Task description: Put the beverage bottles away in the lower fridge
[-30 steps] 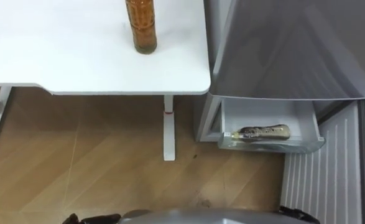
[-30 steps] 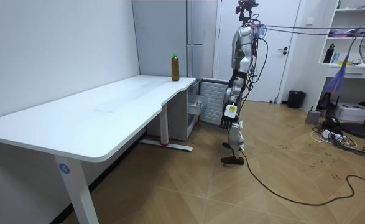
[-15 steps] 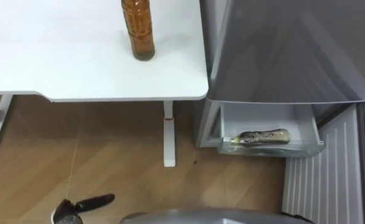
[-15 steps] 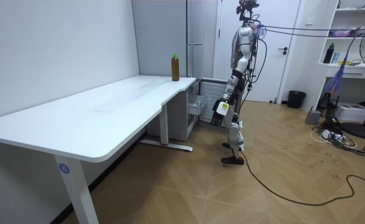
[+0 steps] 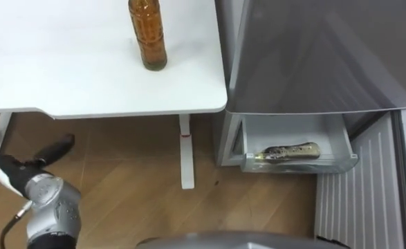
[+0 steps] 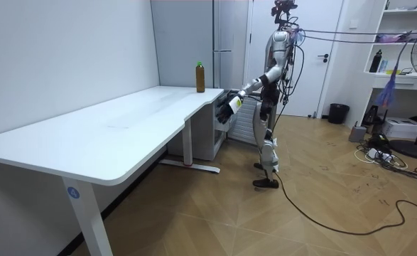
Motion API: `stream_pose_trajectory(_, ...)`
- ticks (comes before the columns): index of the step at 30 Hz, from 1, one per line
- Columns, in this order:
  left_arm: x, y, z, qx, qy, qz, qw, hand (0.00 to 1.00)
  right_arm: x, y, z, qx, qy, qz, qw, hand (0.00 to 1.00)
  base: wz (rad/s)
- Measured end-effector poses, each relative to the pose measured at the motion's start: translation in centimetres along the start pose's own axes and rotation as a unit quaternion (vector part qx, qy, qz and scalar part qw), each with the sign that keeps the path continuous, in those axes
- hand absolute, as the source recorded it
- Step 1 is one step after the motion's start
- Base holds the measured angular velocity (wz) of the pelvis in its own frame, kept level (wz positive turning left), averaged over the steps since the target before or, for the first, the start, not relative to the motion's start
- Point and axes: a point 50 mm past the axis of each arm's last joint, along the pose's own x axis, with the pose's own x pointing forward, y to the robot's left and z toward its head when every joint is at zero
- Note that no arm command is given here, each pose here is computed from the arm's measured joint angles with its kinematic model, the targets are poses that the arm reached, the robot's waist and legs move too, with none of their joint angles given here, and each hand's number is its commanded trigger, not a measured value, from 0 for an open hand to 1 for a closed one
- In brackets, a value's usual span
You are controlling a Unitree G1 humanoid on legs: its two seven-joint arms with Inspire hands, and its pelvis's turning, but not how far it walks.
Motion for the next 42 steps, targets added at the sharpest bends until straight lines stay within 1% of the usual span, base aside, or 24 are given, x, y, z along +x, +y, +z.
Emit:
stream_pose_trajectory(1, -0.2, -0.2, 1.3, -0.007, -0.032, 0.009, 0.999, 0.00, 0.0, -0.1, -0.2, 0.000, 0.000, -0.001, 1.000, 0.00, -0.03)
stream_pose_trajectory(2, -0.4, -0.3, 2.0, -0.011, -0.049, 0.013, 0.999, 0.00, 0.0, -0.1, -0.3, 0.000, 0.002, -0.002, 1.000, 0.00, 0.00)
stream_pose_trajectory(4, -1.0, -0.6, 4.3, -0.043, -0.101, 0.020, 0.994, 0.00, -0.1, -0.1, -0.6, -0.010, 0.007, -0.003, 1.000, 0.00, 0.00)
stream_pose_trajectory(5, -1.3, -0.6, 4.8, -0.052, -0.112, 0.021, 0.992, 0.00, -0.1, -0.1, -0.7, -0.013, 0.008, -0.003, 1.000, 0.00, 0.00)
stream_pose_trajectory(6, -1.7, -0.7, 5.8, -0.059, -0.139, 0.020, 0.988, 0.00, -0.1, 0.1, -0.9, -0.017, 0.011, -0.002, 1.000, 0.00, 0.00)
stream_pose_trajectory(7, -2.1, -0.8, 6.7, -0.059, -0.164, 0.017, 0.985, 0.00, -0.1, 0.2, -1.1, -0.018, 0.014, -0.001, 1.000, 0.00, 0.00)
stream_pose_trajectory(8, -2.3, -0.9, 7.1, -0.059, -0.176, 0.015, 0.982, 0.00, -0.1, 0.2, -1.1, -0.018, 0.015, -0.001, 1.000, 0.00, 0.00)
stream_pose_trajectory(10, -2.9, -1.2, 8.3, -0.060, -0.216, 0.006, 0.975, 0.00, -0.1, 0.2, -1.1, -0.030, 0.016, -0.001, 0.999, 0.00, 0.00)
stream_pose_trajectory(14, -4.0, -1.7, 10.2, -0.079, -0.256, -0.025, 0.963, 0.00, -0.1, 0.2, -1.3, -0.038, 0.019, 0.003, 0.999, 0.00, 0.03)
stream_pose_trajectory(16, -4.8, -2.3, 11.0, -0.087, -0.273, -0.060, 0.956, 0.00, -0.1, 0.3, -1.1, -0.036, 0.017, 0.010, 0.999, 0.00, 0.00)
stream_pose_trajectory(20, -5.3, -3.0, 11.3, -0.083, -0.281, -0.102, 0.951, 0.00, 0.0, 0.4, -0.8, -0.039, 0.016, 0.013, 0.999, 0.00, 0.00)
stream_pose_trajectory(23, -5.5, -3.6, 11.1, -0.083, -0.272, -0.141, 0.948, 0.00, 0.1, 0.5, -0.5, -0.040, 0.013, 0.015, 0.999, 0.00, 0.00)
stream_pose_trajectory(25, -6.0, -4.5, 10.9, -0.079, -0.267, -0.185, 0.943, 0.00, 0.1, 0.5, -0.4, -0.041, 0.013, 0.015, 0.999, 0.00, 0.00)
stream_pose_trajectory(26, -6.1, -4.7, 10.9, -0.077, -0.266, -0.195, 0.941, 0.00, 0.1, 0.5, -0.5, -0.041, 0.014, 0.015, 0.999, 0.00, 0.00)
stream_pose_trajectory(31, -6.6, -5.7, 10.2, -0.110, -0.216, -0.274, 0.931, 0.00, 0.1, 0.5, -0.1, -0.041, 0.009, 0.018, 0.999, 0.00, -0.05)
stream_pose_trajectory(34, -6.5, -6.1, 9.7, -0.109, -0.190, -0.305, 0.927, 0.00, 0.1, 0.4, -0.1, -0.042, 0.010, 0.016, 0.999, 0.00, -0.10)
stream_pose_trajectory(38, -6.2, -6.4, 9.0, -0.095, -0.164, -0.329, 0.925, 0.00, 0.1, 0.4, -0.1, -0.044, 0.012, 0.020, 0.999, 0.00, -0.07)
stream_pose_trajectory(42, -6.2, -6.8, 8.7, -0.100, -0.139, -0.351, 0.921, 0.00, 0.0, 0.1, -0.8, -0.052, 0.030, 0.017, 0.998, 0.00, 0.00)
